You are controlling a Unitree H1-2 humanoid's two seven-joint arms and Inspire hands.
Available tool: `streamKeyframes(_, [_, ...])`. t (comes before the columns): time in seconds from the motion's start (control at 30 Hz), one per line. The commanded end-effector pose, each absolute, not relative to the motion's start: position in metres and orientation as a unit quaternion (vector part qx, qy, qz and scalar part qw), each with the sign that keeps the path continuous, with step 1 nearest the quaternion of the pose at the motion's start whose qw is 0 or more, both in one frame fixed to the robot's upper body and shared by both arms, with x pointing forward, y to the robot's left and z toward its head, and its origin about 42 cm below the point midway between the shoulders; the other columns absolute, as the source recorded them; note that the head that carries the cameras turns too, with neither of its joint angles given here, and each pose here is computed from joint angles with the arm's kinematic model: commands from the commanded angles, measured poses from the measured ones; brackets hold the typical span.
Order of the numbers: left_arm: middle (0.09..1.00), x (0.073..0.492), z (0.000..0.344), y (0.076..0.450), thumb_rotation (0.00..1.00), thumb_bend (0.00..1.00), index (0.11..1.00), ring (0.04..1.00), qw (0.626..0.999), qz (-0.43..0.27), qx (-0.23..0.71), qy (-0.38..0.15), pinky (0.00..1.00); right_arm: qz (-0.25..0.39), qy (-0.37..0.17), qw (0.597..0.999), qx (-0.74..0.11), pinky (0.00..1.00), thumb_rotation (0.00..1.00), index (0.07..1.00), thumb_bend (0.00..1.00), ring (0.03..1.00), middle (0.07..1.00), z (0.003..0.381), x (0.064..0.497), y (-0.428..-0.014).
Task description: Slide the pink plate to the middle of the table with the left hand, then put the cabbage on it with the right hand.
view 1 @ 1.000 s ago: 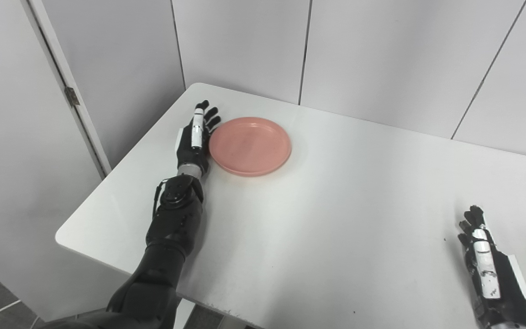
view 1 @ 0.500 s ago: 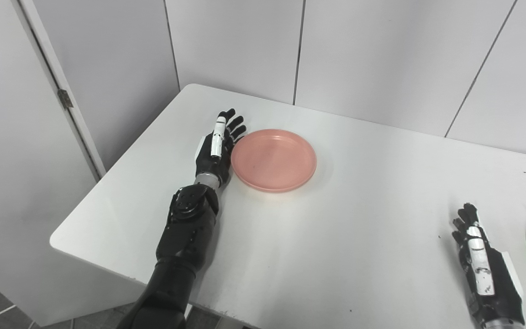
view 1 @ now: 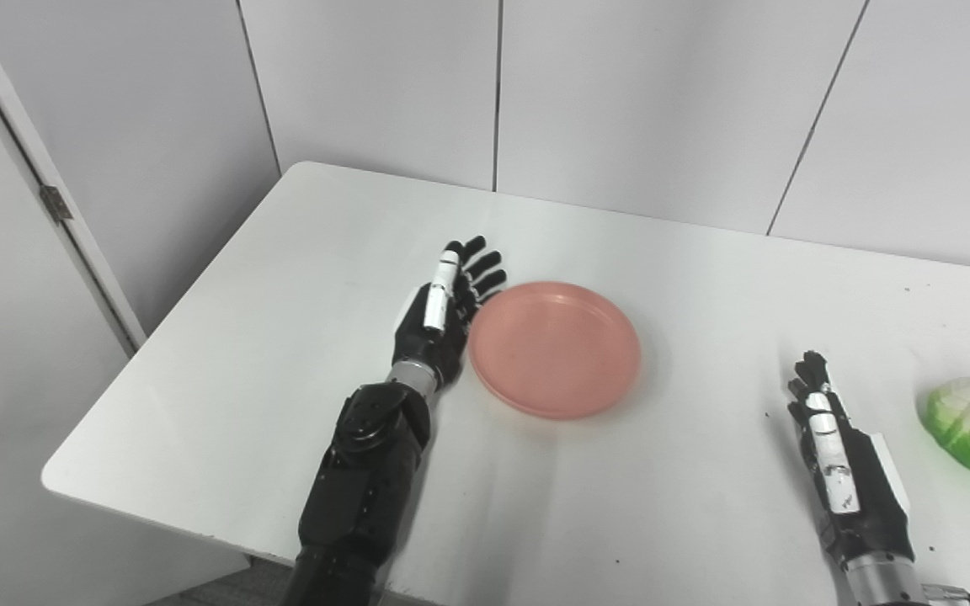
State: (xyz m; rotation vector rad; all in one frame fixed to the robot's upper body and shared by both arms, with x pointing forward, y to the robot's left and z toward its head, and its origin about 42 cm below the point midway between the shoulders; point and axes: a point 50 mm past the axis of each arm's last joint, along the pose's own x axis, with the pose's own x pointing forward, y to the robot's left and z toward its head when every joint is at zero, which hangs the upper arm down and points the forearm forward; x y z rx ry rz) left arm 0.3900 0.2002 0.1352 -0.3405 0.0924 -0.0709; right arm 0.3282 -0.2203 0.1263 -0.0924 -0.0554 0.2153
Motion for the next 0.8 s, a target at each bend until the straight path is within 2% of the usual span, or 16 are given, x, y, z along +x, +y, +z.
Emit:
streamKeyframes(0.0, [0.895,0.382,0.133,0.185,1.0,0.4,0.892,0.892,0.983,-0.061,-0.163,0.059,0.87,0.118,-0.013,0.992,-0.039,1.0,1.0,1.0,0.4,1.0,1.0,0.125,0.327,-0.211])
streamKeyframes(0.13, [0.898,0.373,0.13,0.17,1.0,0.41,0.895,0.89,0.983,-0.078,-0.153,0.067,0.88,0.121,-0.017,0.992,-0.039,1.0,1.0,1.0,0.39,1.0,1.0,0.124,0.328,-0.21])
streamKeyframes(0.33, [0.909,0.363,0.121,0.155,1.0,0.42,0.906,0.904,0.981,-0.095,-0.15,0.073,0.89,0.116,-0.013,0.992,-0.045,1.0,1.0,1.0,0.42,1.0,1.0,0.124,0.328,-0.207])
streamKeyframes(0.47, [0.91,0.362,0.113,0.158,1.0,0.41,0.911,0.903,0.981,-0.095,-0.148,0.077,0.89,0.118,-0.01,0.992,-0.045,1.0,1.0,1.0,0.45,1.0,1.0,0.123,0.328,-0.207])
streamKeyframes(0.6, [0.914,0.361,0.109,0.164,1.0,0.42,0.913,0.906,0.982,-0.086,-0.149,0.082,0.9,0.118,-0.009,0.992,-0.045,1.0,1.0,1.0,0.42,1.0,1.0,0.122,0.327,-0.205])
streamKeyframes(0.77, [0.919,0.359,0.107,0.169,1.0,0.43,0.92,0.908,0.982,-0.087,-0.149,0.083,0.9,0.113,-0.01,0.992,-0.051,1.0,1.0,1.0,0.42,1.0,1.0,0.122,0.326,-0.205])
